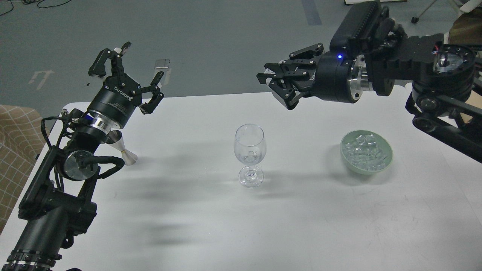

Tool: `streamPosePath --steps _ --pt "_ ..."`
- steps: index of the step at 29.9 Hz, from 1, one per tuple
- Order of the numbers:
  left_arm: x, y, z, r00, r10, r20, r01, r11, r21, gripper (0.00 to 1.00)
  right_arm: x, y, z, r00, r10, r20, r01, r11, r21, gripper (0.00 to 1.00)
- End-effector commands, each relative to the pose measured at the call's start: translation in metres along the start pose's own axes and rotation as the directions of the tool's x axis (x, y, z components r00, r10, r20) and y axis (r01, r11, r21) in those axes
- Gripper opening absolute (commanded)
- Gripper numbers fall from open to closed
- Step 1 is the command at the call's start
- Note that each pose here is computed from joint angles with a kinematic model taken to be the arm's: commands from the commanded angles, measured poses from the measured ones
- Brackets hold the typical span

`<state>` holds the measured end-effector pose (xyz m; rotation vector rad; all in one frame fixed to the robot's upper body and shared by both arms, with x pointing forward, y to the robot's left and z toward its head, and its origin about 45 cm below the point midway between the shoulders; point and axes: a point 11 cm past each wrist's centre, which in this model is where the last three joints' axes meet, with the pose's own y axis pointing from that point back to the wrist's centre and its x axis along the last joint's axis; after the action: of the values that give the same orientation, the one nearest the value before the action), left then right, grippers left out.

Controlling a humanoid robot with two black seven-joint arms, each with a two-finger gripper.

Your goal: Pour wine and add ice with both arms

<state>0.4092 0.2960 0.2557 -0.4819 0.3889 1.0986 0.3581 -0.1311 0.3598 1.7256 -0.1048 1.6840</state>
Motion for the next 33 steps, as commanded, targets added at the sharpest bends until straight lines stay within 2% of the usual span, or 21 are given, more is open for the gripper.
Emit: streamPosePath --steps 1,9,33 --pt "0.0 0.0 -0.001 1.0 0.001 -0.001 -0.001 1.0 0.0 0.98 0.0 -0.007 -0.01 1.0 0.0 0.001 0.0 1.0 0.03 0.0" --pt "0.0 0.001 0.0 1.0 -0.002 0.0 0.002 1.0 0.001 0.98 -0.007 -0.017 -0.034 1.0 -0.012 -0.004 0.013 0.995 0.102 0.0" --pt "0.002 0.002 -0.002 1.0 0.0 -0.002 0.0 1.0 0.005 0.98 -0.026 -0.022 -0.042 0.998 -0.068 -0.006 0.069 0.99 0.123 0.0"
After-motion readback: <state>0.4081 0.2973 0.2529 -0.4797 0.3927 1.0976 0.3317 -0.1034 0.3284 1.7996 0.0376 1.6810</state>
